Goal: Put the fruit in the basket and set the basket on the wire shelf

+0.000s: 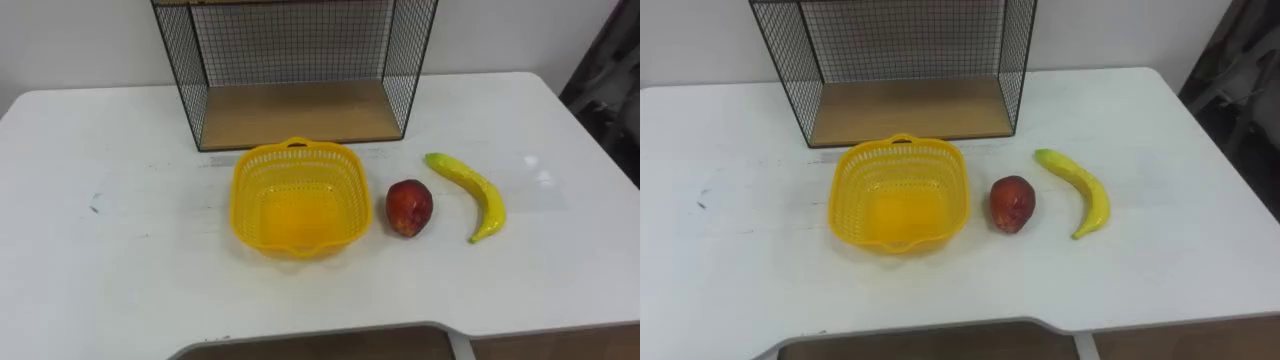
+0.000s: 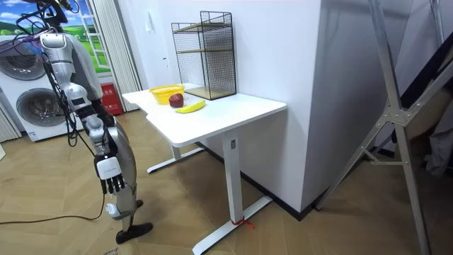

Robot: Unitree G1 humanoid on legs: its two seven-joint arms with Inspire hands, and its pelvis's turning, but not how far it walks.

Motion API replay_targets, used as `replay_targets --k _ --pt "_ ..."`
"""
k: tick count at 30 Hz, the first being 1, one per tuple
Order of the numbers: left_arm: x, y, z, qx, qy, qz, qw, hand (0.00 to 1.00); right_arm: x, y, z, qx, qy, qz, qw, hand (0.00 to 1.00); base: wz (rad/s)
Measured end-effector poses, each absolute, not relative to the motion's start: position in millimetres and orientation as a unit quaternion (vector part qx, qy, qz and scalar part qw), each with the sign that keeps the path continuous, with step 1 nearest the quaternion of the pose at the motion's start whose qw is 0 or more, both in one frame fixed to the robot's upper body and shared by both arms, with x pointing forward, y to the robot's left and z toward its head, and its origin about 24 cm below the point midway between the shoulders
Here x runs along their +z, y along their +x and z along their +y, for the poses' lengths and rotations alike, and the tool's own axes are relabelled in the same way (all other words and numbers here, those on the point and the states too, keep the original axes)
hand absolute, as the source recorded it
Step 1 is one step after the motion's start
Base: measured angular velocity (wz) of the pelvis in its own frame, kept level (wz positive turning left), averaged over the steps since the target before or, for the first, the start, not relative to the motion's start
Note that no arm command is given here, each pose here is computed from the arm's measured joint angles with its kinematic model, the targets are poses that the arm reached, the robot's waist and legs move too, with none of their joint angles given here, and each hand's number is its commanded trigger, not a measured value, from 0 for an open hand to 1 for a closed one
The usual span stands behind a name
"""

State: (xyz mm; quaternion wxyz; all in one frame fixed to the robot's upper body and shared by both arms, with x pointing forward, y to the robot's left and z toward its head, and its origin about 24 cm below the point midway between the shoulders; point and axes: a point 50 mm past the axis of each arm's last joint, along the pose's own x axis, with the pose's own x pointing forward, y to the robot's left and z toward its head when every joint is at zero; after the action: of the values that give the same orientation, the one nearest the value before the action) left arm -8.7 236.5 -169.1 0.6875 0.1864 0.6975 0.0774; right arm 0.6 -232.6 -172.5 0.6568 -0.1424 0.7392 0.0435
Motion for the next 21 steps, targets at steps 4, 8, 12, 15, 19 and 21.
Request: replay_targets --k 4,8,12,15,19,21 --pt "-168.8 -8.6 238.0 0.079 0.187 0.697 0.687 0.0 -172.5 0.7 -232.7 0.042 -0.143 0.739 0.657 0.0 0.0" --pt "-168.7 -8.7 238.2 0.081 0.185 0.698 0.687 0.0 -172.4 3.4 -233.7 0.038 -0.155 0.731 0.663 0.0 -0.05" --pt "-168.9 -7.7 237.9 0.081 0.185 0.697 0.688 0.0 -172.1 8.5 -235.5 0.027 -0.166 0.724 0.669 0.0 0.0" --pt "-169.2 -7.1 236.3 0.075 0.188 0.696 0.689 0.0 -172.0 11.2 -236.2 0.006 -0.161 0.717 0.678 0.0 0.04" --pt "-169.3 -8.2 235.9 0.072 0.189 0.696 0.689 0.0 -171.9 13.3 -237.0 -0.013 -0.155 0.711 0.686 0.0 0.07" --pt "-169.1 -10.9 236.2 0.073 0.188 0.698 0.687 0.0 -171.9 11.9 -237.2 -0.026 -0.147 0.708 0.69 0.0 0.0"
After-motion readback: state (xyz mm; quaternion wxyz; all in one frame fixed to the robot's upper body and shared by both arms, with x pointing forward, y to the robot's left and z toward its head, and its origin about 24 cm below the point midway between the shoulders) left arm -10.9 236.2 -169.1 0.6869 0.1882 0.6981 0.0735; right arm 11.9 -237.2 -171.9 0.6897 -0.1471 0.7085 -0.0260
